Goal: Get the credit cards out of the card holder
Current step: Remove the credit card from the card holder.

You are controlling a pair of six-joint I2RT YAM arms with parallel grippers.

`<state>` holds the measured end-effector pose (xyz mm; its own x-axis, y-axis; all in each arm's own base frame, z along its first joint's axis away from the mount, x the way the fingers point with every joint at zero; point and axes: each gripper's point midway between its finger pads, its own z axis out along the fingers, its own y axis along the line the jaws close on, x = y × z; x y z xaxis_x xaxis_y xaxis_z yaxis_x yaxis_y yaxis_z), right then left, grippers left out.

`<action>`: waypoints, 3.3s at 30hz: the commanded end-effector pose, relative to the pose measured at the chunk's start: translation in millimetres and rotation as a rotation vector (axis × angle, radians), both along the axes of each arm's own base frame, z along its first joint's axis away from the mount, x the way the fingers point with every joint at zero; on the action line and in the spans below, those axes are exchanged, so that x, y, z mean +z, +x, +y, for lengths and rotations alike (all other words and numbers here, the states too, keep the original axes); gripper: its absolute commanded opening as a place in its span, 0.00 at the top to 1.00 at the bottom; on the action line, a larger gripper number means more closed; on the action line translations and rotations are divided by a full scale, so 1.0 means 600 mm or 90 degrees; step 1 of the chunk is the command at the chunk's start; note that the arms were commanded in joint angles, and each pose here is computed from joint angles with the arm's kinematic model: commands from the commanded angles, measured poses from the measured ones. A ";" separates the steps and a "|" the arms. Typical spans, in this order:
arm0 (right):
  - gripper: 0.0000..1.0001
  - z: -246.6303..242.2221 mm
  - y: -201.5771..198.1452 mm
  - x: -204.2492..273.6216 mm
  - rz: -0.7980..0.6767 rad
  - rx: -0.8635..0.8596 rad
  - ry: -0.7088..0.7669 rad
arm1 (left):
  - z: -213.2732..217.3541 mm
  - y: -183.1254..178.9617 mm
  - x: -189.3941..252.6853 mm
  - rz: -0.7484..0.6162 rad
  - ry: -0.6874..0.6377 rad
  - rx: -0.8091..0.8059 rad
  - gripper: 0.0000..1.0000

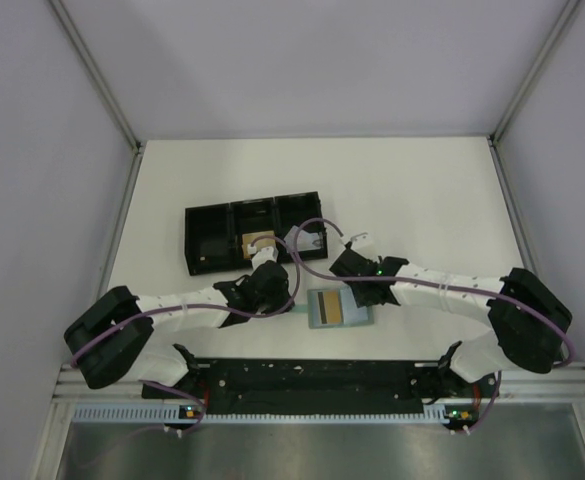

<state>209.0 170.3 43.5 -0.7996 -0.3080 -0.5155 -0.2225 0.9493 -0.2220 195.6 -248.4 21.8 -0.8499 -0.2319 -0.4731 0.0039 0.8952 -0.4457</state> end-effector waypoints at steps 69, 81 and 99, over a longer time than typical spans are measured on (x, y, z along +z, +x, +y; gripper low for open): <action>0.72 0.158 -0.015 0.032 0.113 0.072 0.603 | -0.106 0.016 0.055 -0.015 -0.083 -0.102 0.82; 0.72 0.150 -0.021 -0.018 0.173 0.032 0.625 | -0.097 0.005 0.029 0.010 -0.073 -0.098 0.84; 0.84 0.183 -0.027 0.009 0.189 0.091 0.721 | -0.070 -0.007 -0.002 0.029 -0.043 -0.077 0.89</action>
